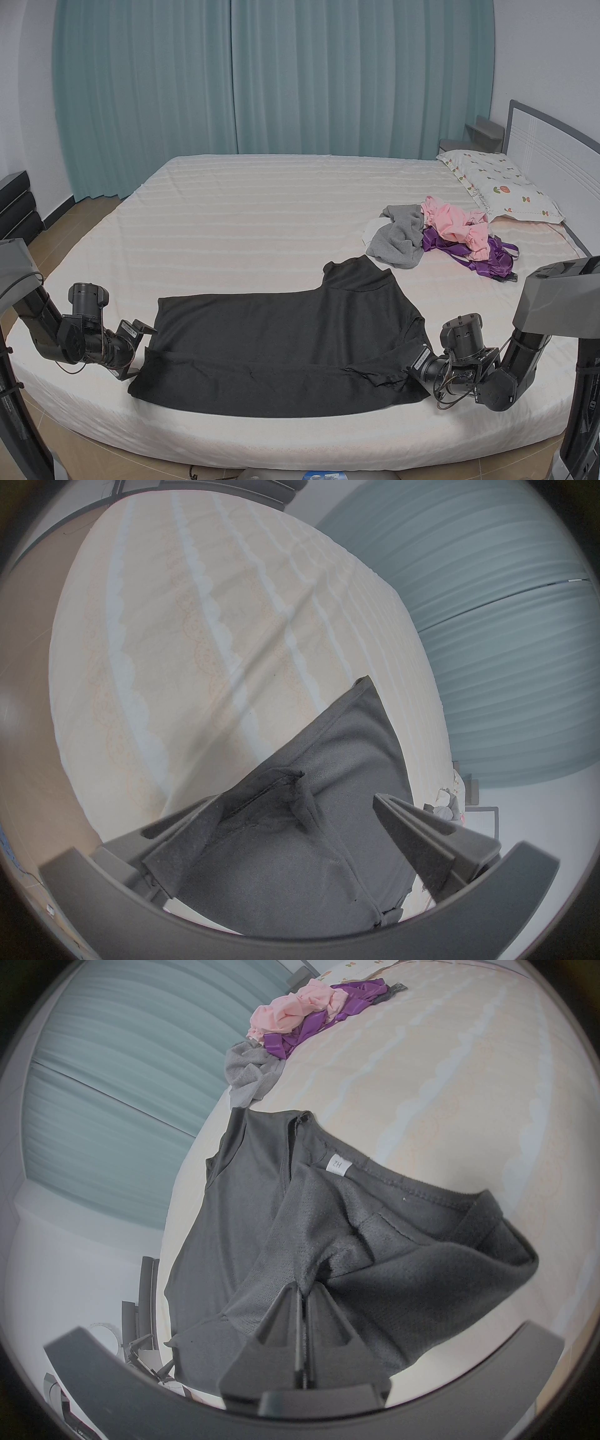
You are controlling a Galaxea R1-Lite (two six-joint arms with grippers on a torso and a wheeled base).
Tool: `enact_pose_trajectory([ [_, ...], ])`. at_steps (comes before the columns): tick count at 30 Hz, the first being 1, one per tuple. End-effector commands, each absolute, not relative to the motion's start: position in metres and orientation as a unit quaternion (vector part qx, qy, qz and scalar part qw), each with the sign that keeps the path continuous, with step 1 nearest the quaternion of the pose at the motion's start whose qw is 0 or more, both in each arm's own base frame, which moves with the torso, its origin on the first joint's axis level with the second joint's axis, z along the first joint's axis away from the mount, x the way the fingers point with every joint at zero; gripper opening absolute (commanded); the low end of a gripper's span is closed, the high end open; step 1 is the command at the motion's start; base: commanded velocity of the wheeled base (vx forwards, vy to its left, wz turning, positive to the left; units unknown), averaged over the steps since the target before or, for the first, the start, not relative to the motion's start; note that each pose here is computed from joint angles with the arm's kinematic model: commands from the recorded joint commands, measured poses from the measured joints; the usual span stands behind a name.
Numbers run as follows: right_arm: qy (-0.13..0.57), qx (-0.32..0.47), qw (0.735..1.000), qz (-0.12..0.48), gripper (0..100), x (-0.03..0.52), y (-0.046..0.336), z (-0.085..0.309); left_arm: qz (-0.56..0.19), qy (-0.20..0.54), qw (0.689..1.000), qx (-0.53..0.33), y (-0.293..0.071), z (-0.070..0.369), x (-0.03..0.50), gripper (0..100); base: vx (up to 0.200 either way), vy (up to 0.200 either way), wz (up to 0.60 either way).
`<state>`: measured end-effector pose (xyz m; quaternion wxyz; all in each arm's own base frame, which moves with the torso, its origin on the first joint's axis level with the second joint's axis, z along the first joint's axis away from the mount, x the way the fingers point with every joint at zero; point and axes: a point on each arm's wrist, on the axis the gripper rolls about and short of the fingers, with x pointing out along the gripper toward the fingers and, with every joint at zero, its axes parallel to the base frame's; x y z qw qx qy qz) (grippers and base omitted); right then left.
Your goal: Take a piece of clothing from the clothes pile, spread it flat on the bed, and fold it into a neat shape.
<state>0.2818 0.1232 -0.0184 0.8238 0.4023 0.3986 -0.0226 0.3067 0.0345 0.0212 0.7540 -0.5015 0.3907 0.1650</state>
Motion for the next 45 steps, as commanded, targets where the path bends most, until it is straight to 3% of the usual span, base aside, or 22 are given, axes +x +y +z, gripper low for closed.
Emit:
enact_pose_trajectory([
  [1,0.396,0.403,0.825,-0.021,0,0.28,0.124,-0.015,0.166,0.392,0.753,-0.501,0.035,0.02,0.307,100,0.0,0.0,0.0],
  [10,0.394,0.404,0.825,-0.023,0,0.277,0.12,-0.012,0.167,0.394,0.753,-0.5,0.034,0.019,0.307,100,0.0,0.0,0.0],
  [11,0.393,0.404,0.826,-0.022,100,0.277,0.12,-0.012,0.167,0.394,0.753,-0.5,0.034,0.019,0.307,100,0.0,0.0,0.0],
  [20,0.362,0.426,0.829,-0.007,100,0.273,0.116,0.017,0.168,0.394,0.752,-0.5,0.034,0.018,0.307,100,0.0,0.0,0.0],
  [34,0.378,0.425,0.822,-0.035,100,0.289,0.109,-0.011,0.168,0.394,0.753,-0.5,0.034,0.018,0.307,100,0.0,0.0,0.0],
  [35,0.378,0.425,0.822,-0.038,0,0.29,0.109,-0.012,0.168,0.394,0.753,-0.5,0.034,0.018,0.307,100,0.0,0.0,0.0],
  [45,0.371,0.426,0.824,-0.038,0,0.286,0.107,-0.005,0.168,0.393,0.753,-0.5,0.034,0.018,0.307,100,0.0,0.0,0.0],
])
